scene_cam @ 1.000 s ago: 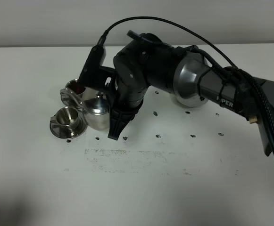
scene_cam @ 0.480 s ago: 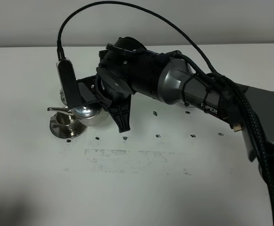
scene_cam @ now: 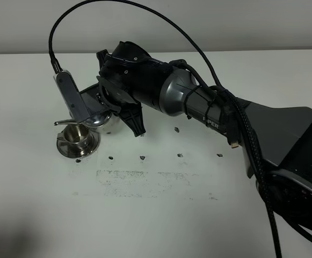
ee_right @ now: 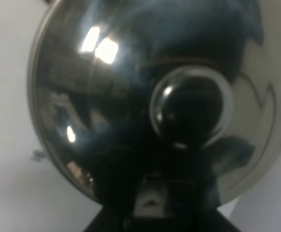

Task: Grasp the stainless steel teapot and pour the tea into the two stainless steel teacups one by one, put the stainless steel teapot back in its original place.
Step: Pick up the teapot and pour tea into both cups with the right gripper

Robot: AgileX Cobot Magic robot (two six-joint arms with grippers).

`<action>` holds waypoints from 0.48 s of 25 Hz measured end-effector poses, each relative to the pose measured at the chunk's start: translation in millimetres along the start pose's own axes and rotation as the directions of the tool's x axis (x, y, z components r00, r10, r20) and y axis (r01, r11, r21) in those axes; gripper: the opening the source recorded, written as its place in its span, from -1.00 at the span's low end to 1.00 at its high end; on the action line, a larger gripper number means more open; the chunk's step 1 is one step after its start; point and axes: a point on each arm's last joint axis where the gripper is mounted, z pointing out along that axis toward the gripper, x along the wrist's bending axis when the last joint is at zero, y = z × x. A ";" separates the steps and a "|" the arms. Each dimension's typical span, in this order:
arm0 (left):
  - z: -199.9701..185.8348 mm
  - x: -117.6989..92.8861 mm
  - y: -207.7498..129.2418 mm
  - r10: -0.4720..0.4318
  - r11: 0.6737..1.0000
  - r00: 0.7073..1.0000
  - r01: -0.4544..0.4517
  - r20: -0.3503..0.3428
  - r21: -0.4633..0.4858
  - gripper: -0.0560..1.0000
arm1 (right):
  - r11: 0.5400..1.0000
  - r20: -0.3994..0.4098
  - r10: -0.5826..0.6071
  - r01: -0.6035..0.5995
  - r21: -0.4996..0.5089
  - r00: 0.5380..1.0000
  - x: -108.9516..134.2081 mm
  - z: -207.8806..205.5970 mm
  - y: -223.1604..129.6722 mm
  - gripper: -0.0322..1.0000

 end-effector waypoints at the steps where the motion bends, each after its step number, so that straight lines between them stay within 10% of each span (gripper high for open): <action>1: 0.0 0.0 0.0 0.000 1.000 1.000 0.000 0.000 0.000 0.25 | 1.000 0.005 -0.006 0.006 0.007 1.000 -1.3 1.6 -1.7 -0.55; 12: 0.0 0.0 0.0 0.000 1.000 1.000 0.000 0.000 0.000 0.25 | 0.991 0.024 -0.113 0.111 0.081 0.993 -5.4 9.0 -15.5 -0.55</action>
